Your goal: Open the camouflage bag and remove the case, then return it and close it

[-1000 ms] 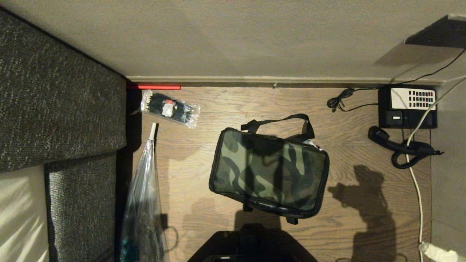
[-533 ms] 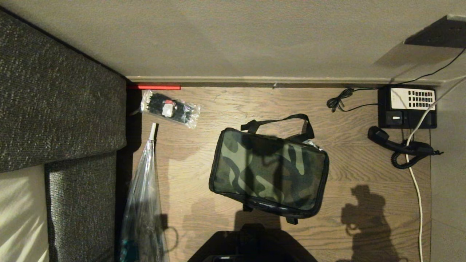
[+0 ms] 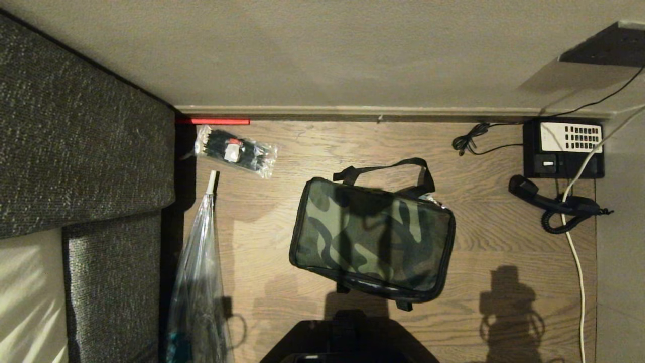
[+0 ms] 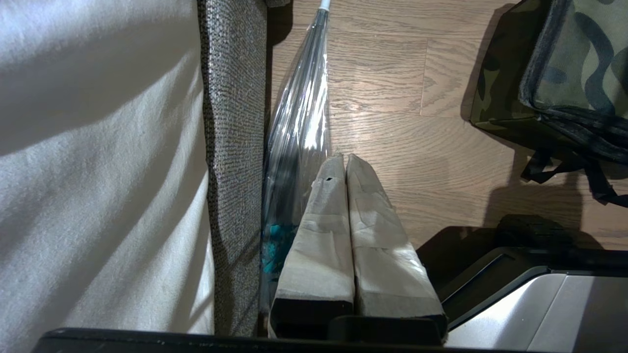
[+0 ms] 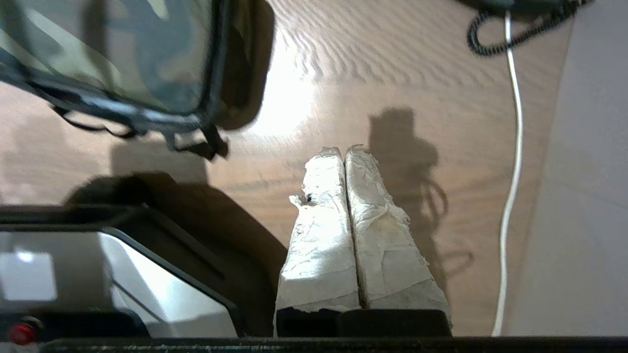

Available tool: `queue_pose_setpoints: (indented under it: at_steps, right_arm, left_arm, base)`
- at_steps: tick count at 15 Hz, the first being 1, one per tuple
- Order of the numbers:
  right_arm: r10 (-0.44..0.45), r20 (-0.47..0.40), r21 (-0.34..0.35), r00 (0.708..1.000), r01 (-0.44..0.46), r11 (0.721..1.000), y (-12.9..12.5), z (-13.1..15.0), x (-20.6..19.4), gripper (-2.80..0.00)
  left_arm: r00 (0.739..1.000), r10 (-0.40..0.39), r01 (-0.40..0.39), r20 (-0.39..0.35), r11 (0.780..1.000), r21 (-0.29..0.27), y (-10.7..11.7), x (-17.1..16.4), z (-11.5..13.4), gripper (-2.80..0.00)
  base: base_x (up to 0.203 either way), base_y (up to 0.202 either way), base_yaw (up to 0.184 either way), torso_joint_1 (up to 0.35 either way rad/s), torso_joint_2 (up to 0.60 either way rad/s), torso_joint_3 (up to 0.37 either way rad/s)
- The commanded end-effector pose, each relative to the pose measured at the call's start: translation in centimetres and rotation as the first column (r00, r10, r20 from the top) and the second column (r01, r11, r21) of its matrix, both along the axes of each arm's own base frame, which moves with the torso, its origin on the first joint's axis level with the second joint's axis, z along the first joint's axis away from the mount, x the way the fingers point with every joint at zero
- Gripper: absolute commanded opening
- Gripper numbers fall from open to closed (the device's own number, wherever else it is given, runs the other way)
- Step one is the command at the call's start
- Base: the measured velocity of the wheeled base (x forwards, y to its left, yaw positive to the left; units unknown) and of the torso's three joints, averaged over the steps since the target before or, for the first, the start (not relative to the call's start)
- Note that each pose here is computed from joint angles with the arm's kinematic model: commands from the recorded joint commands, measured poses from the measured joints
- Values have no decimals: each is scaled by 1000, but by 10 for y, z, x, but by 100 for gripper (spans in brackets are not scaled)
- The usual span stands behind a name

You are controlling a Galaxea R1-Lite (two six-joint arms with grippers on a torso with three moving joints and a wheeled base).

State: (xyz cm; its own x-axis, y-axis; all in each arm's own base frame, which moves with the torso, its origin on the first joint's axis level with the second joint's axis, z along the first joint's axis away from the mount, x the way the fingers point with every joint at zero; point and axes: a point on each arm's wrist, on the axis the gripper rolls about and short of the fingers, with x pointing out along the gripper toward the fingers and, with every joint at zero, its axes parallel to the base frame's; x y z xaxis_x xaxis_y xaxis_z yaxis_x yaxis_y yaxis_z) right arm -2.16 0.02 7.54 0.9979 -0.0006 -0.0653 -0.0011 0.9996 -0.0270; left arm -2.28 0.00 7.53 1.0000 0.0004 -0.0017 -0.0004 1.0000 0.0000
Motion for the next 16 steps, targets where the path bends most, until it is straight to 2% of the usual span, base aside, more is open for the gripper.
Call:
queue_pose_setpoints:
  at_steps: [1,16]
  right_arm:
    - [2,27,0,1000,-2,1000,0,-1,-2,-280]
    - [0,27,10,1000,0,1000,0,-1,-2,-280]
  left_arm:
    - [1000,0,0,0,1000,2,0,0,0,-280]
    - [1000,0,0,0,1000,0,0,0,0,-280]
  base:
    - [0,0,0,0,0,0]
    - [0,0,0,0,0,0]
